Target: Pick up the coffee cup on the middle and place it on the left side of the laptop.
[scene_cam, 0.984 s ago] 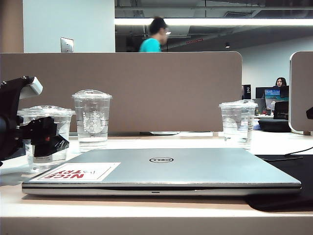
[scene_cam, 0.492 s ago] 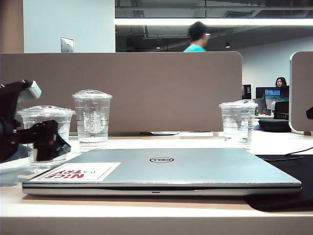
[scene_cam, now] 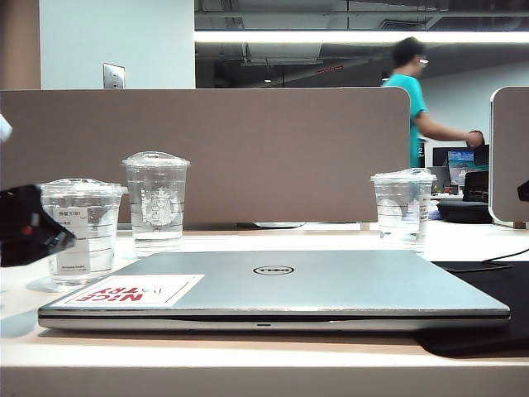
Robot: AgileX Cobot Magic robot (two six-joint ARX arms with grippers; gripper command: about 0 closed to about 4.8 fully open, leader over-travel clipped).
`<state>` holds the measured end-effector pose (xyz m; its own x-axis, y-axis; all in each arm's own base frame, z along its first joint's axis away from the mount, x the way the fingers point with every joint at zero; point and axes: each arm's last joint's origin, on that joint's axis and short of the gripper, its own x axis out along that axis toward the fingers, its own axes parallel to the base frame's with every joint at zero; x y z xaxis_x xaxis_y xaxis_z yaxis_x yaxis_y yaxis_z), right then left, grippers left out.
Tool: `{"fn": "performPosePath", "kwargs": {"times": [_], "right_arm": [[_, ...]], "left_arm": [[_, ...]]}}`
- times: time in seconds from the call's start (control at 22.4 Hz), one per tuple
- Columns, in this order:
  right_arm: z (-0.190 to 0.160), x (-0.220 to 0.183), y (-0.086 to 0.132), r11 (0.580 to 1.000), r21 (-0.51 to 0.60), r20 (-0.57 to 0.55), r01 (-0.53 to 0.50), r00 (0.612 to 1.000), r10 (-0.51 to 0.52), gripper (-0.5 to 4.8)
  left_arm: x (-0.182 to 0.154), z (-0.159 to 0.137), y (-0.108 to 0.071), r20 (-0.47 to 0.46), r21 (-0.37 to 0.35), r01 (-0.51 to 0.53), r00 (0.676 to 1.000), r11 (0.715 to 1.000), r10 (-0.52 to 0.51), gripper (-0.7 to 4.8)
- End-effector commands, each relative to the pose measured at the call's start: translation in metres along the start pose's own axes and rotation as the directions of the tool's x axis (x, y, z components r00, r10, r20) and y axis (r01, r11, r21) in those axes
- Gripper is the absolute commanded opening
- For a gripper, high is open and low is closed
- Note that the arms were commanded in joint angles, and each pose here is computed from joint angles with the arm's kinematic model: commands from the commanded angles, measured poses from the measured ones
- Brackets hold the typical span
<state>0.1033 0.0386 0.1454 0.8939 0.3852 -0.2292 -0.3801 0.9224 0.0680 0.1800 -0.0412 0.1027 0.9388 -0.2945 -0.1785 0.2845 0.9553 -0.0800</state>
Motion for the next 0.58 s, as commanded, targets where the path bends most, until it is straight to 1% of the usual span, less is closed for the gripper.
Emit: {"fn": "performPosePath", "kwargs": {"times": [0.04,0.09,0.13,0.22,0.36,0.4,0.58], "right_arm": [[0.000,0.000,0.000,1.000,-0.004,0.014,-0.002,1.000,0.002,-0.05],[0.001,0.000,0.000,1.000,-0.003,0.024,0.001,1.000,-0.001,-0.05],[0.002,-0.001,-0.001,1.000,-0.003,0.031,0.005,1.000,-0.005,-0.05],[0.003,-0.003,-0.003,1.000,0.002,0.053,0.025,0.998,-0.025,-0.05],[0.007,-0.009,-0.012,0.994,0.018,0.115,0.107,0.987,-0.109,-0.05],[0.009,-0.011,-0.015,0.990,0.024,0.134,0.139,0.981,-0.141,-0.05],[0.014,-0.020,-0.029,0.957,0.056,0.207,0.285,0.934,-0.290,-0.05]], "left_arm": [[-0.009,0.003,-0.001,0.014,-0.002,0.008,1.000,1.000,-0.008,4.59],[-0.010,0.006,-0.003,0.033,0.002,0.049,0.998,0.999,-0.049,1.74],[-0.010,0.008,-0.003,0.048,0.004,0.070,0.996,0.998,-0.070,0.21],[-0.011,0.014,-0.004,0.093,-0.012,0.087,0.992,0.996,-0.086,-0.11],[-0.014,0.022,-0.005,0.142,-0.026,0.092,0.986,0.995,-0.087,-0.05],[-0.014,0.024,-0.005,0.158,-0.023,0.092,0.984,0.995,-0.088,-0.05],[-0.019,0.036,-0.005,0.236,-0.019,0.054,0.971,0.998,-0.048,-0.05]]}}
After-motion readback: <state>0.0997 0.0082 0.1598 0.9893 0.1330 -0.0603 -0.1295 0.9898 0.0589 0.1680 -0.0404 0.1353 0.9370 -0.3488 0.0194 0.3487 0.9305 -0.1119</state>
